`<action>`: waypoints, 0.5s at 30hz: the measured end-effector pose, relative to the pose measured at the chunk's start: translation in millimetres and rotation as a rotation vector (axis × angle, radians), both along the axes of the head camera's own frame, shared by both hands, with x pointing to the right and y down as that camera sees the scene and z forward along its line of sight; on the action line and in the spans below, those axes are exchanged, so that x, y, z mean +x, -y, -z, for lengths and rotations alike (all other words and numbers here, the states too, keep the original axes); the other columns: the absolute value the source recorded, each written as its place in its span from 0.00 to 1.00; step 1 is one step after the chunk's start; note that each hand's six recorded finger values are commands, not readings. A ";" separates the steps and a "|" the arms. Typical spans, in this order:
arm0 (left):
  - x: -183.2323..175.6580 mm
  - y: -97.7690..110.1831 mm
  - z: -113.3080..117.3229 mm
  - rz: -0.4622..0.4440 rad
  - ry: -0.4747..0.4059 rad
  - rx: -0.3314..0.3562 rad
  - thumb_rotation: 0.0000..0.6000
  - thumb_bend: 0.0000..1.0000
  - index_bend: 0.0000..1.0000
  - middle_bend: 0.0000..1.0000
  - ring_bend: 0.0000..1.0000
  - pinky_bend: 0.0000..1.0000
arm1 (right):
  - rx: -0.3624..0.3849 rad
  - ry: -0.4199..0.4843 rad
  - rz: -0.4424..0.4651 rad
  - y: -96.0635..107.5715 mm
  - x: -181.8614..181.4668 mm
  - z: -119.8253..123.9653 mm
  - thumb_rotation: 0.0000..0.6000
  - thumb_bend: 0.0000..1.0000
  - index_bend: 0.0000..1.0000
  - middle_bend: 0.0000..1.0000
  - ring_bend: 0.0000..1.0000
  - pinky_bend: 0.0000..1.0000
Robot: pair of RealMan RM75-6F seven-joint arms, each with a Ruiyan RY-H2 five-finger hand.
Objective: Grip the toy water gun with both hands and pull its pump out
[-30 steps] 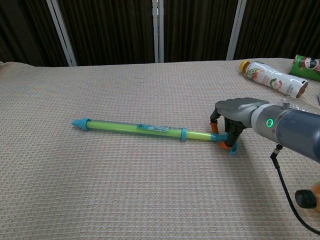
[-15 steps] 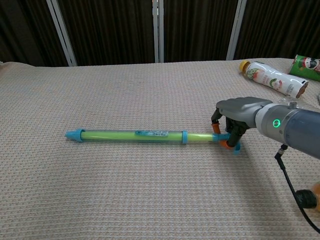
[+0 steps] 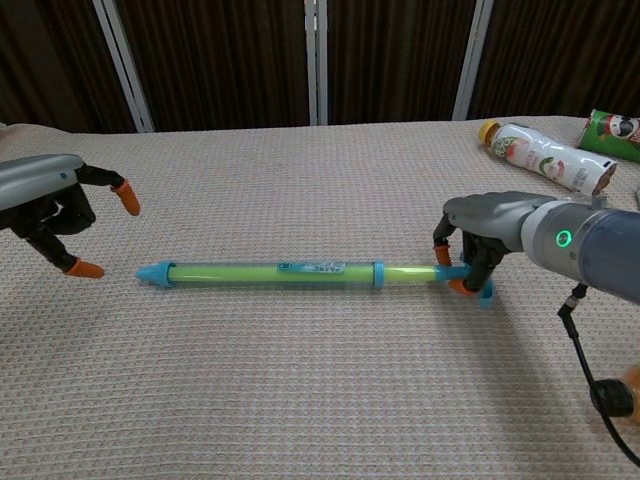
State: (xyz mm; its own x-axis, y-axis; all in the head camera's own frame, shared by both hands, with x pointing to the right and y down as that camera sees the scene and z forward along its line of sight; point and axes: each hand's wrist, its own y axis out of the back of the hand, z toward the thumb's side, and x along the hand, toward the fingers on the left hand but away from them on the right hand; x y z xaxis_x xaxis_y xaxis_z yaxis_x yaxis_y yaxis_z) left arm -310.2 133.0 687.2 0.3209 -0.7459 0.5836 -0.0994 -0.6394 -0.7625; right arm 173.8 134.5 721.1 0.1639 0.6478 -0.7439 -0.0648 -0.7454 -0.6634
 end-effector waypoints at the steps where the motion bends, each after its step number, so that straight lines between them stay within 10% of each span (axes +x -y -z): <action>1: 8.8 1.4 -3.6 -0.011 -0.004 -0.014 1.00 0.15 0.35 0.92 0.82 1.00 | 0.000 -0.001 0.000 0.2 0.1 0.3 1.00 0.41 0.65 1.00 1.00 1.00; 15: 64.7 2.5 -31.9 -0.058 -0.010 -0.110 1.00 0.29 0.40 0.92 0.82 1.00 | 0.003 0.000 -0.008 3.7 3.5 4.1 1.00 0.41 0.65 1.00 1.00 1.00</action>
